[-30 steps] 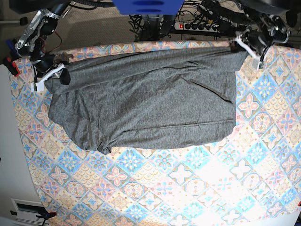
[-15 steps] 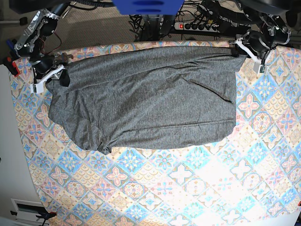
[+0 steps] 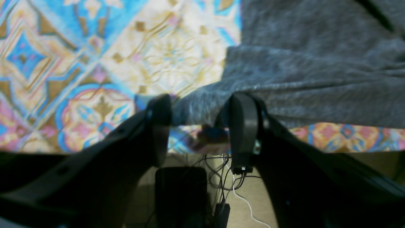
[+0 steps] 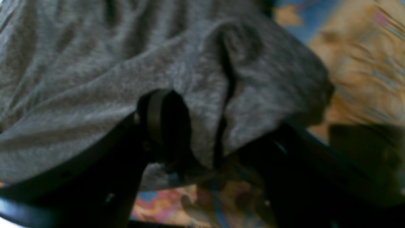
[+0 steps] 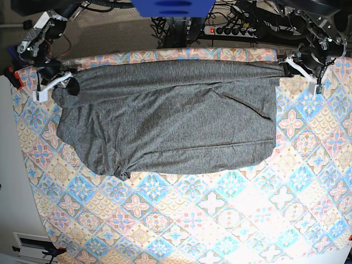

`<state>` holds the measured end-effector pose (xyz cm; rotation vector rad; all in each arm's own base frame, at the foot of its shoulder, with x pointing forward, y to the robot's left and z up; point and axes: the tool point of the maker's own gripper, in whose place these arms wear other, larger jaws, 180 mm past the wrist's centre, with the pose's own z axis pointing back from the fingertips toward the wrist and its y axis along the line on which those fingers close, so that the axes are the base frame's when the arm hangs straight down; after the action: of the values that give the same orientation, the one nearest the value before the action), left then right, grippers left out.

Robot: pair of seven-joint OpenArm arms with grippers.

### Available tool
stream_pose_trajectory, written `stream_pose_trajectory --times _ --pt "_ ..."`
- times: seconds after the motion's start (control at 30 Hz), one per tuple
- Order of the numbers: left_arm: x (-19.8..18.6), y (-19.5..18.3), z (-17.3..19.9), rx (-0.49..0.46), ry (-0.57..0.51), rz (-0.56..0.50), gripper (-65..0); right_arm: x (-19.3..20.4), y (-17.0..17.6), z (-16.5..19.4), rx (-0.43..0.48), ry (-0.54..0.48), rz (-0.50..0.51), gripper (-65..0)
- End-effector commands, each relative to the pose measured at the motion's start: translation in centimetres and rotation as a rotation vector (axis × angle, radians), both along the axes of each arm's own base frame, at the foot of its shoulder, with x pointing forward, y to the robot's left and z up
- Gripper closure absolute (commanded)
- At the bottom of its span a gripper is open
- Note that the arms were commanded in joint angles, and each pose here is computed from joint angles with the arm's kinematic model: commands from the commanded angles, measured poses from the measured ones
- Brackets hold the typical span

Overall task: Layout the t-shirt on the table in an organized manner, then fold the t-shirt properly
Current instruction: 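Pull the grasped shirt edge away from the shirt body with both grippers, then release the shirt and move both grippers to the shirt's middle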

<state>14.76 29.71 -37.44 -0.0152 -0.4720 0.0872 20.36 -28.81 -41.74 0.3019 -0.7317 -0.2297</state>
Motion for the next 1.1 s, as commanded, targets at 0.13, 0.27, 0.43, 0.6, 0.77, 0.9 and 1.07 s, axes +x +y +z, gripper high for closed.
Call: stream_pose_trajectory --times 0.13,0.27,0.43,0.6,0.77,0.9,1.07 --pt "-0.2 1.4 0.6 0.061 0.008 0.018 -29.3 3.3 -1.7 2.7 -0.042 -0.089 0.002 -29.1" --pt "-0.6 2.0 0.7 0.075 0.015 0.036 -29.3 3.7 -2.7 3.5 -0.073 -0.097 0.009 -29.1" --pt "-1.4 4.2 1.6 0.117 0.013 0.082 -29.3 3.7 -2.8 3.5 -0.074 -0.097 0.009 -29.1" --pt "-1.9 5.2 2.0 0.132 0.007 0.114 -29.3 3.8 -2.7 3.5 -0.074 -0.096 0.012 -29.1" --pt "-1.9 5.2 2.0 0.132 0.007 0.114 -29.3 3.6 -2.6 3.5 -0.077 -0.092 0.018 -29.5" --pt "-1.9 5.0 1.9 0.127 0.007 0.115 -29.3 3.6 -2.8 3.7 -0.082 -0.096 0.013 -33.3" --pt "-0.7 4.8 2.5 0.125 -0.03 0.107 -29.0 3.4 -4.0 4.3 -0.092 -0.118 -0.029 -35.0"
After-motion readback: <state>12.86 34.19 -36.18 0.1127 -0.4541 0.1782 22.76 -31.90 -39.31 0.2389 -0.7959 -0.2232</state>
